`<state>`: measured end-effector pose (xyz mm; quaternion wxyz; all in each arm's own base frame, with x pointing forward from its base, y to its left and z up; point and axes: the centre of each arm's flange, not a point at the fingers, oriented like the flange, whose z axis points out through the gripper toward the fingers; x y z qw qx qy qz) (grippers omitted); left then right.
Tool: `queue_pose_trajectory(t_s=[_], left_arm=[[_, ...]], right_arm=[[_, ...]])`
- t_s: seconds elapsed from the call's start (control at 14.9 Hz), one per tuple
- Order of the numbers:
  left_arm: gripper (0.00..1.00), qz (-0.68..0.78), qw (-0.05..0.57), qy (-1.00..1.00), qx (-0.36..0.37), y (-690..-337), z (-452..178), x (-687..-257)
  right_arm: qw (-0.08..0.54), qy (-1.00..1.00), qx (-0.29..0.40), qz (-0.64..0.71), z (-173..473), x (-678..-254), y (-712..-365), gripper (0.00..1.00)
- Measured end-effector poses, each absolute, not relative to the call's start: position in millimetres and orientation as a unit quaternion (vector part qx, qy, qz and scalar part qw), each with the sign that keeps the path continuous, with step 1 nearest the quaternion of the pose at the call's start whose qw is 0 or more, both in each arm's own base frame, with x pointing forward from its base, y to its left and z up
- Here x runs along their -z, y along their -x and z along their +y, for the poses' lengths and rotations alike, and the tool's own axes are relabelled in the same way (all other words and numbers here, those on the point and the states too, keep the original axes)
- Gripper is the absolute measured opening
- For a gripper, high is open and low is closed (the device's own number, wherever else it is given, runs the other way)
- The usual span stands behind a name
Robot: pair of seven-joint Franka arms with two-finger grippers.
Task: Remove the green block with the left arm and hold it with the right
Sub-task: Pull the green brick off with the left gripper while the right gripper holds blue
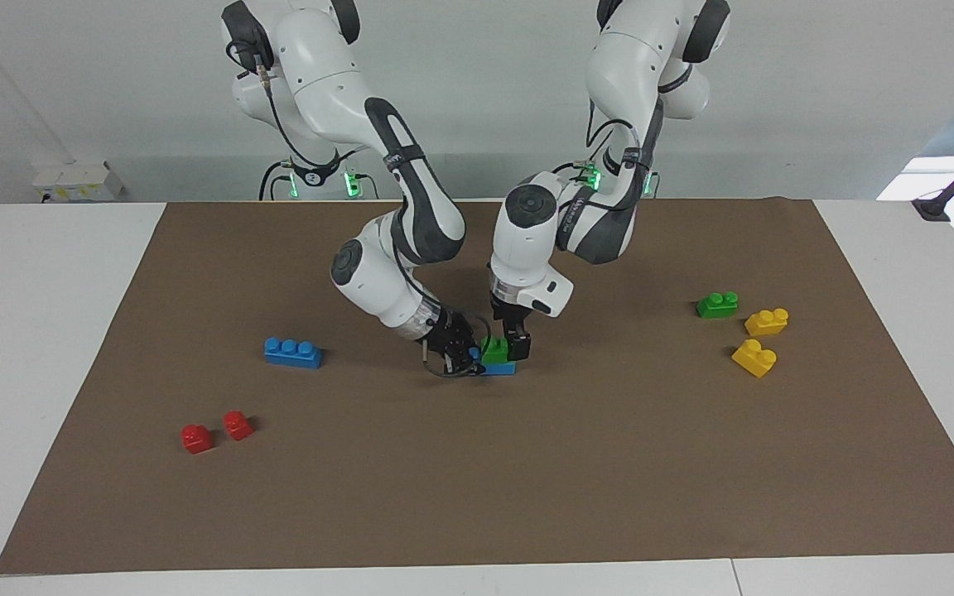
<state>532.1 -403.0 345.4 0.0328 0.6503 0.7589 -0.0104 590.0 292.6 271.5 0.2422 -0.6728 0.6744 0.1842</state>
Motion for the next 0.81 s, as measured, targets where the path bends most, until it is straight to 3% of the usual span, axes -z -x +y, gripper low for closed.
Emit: queue_pose_trajectory(t_s=[0.47,0.6,0.74,0.81], left_arm=[[1.0,0.76,0.042,-0.648,0.009,-528.1,-410.7,-346.5],[0.81,0.761,0.051,-0.647,0.0,-530.6,-410.7,-348.4],[0.77,0.764,0.055,-0.643,-0.011,-529.5,-411.9,-346.9],[0.67,0.764,0.061,-0.642,-0.018,-530.9,-412.0,-347.9]], right_arm=[[0.242,0.673,-0.184,0.674,292.0,-271.5,-590.2,0.35],[0.242,0.674,-0.184,0.673,291.9,-271.4,-590.2,0.35],[0.242,0.674,-0.184,0.673,291.9,-271.4,-590.2,0.35],[0.242,0.675,-0.184,0.672,291.9,-271.4,-590.1,0.35]])
